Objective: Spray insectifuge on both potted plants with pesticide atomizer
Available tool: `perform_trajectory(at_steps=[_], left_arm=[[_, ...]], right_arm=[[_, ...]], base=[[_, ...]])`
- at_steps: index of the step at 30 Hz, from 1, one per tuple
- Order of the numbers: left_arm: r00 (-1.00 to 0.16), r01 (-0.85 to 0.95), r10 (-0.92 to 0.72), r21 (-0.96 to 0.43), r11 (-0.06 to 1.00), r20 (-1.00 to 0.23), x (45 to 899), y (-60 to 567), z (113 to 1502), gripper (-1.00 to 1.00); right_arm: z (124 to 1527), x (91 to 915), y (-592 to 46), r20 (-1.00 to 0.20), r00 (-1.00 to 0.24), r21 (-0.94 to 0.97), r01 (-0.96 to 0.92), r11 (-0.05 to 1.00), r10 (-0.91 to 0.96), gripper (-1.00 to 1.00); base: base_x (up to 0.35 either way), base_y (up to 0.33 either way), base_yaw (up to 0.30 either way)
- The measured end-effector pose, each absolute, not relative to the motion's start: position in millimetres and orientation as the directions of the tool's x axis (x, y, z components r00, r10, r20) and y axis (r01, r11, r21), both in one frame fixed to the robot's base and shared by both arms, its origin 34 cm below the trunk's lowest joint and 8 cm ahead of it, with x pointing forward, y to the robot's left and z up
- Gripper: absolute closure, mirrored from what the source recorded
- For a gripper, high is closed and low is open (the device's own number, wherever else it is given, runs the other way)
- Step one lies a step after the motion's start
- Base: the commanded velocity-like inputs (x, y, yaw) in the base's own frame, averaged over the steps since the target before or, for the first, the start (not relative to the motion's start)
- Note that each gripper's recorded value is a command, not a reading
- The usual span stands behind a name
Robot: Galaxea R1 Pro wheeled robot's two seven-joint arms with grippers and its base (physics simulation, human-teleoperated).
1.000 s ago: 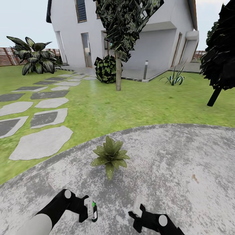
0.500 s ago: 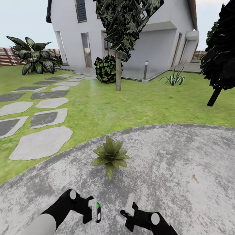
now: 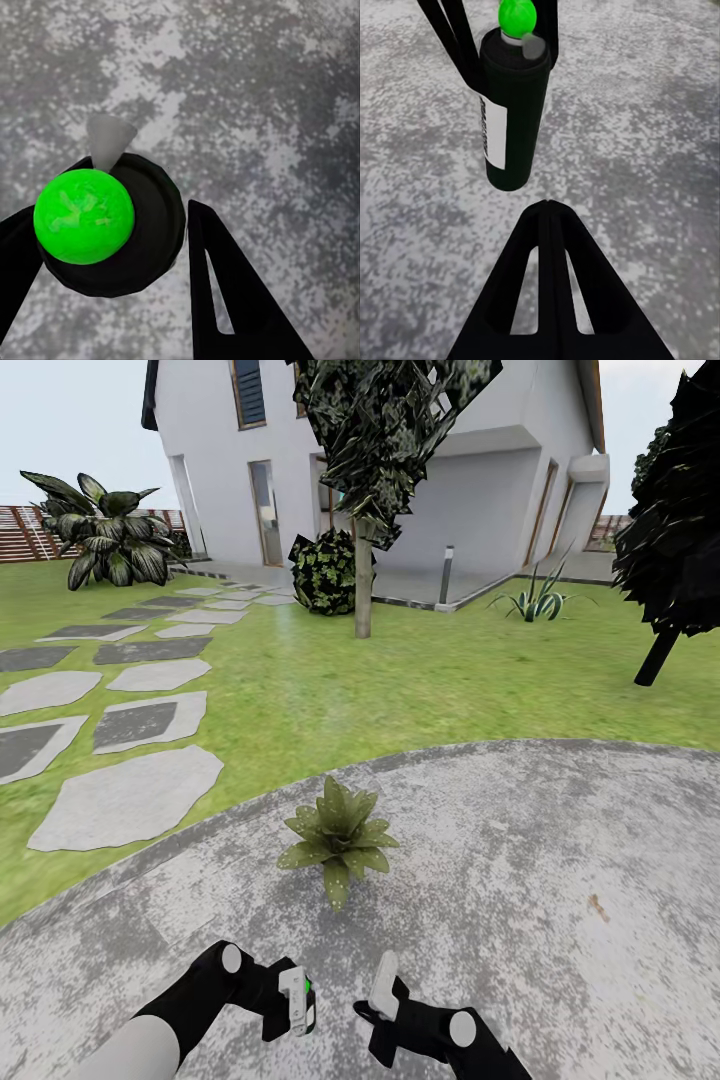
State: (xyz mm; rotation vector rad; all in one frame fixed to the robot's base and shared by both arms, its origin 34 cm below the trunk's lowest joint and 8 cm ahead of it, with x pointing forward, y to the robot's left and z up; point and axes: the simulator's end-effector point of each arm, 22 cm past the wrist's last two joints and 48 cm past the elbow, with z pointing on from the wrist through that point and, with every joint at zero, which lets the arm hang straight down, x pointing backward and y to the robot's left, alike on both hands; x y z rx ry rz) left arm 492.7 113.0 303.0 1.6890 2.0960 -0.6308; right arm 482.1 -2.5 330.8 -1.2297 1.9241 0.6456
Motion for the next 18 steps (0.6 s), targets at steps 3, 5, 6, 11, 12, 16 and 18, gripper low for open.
perform_trajectory(at_steps=[3,5,6,11,12,16,18], left_arm=[[-0.208,0.978,0.811,-0.108,0.177,-0.547,492,113,303,1.0],[-0.205,0.979,0.814,-0.107,0.176,-0.543,492,114,302,1.0],[-0.203,0.979,0.816,-0.105,0.174,-0.541,492,115,302,1.0],[-0.201,0.98,0.818,-0.104,0.172,-0.538,492,115,302,1.0],[-0.201,0.98,0.818,-0.104,0.172,-0.538,492,115,302,1.0],[-0.201,0.98,0.818,-0.104,0.172,-0.54,492,114,302,1.0],[-0.2,0.98,0.814,-0.095,0.177,-0.545,495,110,302,1.0]], right_arm=[[332,484,-3,-0.807,-0.254,0.014,-0.911,0.411,-0.533,1.0],[334,487,-3,-0.809,-0.248,0.007,-0.91,0.413,-0.532,1.0],[335,488,-3,-0.81,-0.245,0.004,-0.91,0.414,-0.532,1.0],[336,489,-3,-0.811,-0.242,0.0,-0.911,0.413,-0.532,1.0],[336,489,-3,-0.811,-0.241,0.0,-0.911,0.413,-0.532,1.0],[339,493,-3,-0.814,-0.235,-0.009,-0.91,0.415,-0.532,1.0],[341,495,-4,-0.815,-0.229,-0.015,-0.909,0.416,-0.532,1.0]], base=[[0.0,0.0,0.0],[0.0,0.0,0.0],[0.0,0.0,0.0],[0.0,0.0,0.0],[0.0,0.0,0.0],[0.0,0.0,0.0],[0.0,0.0,0.0]])
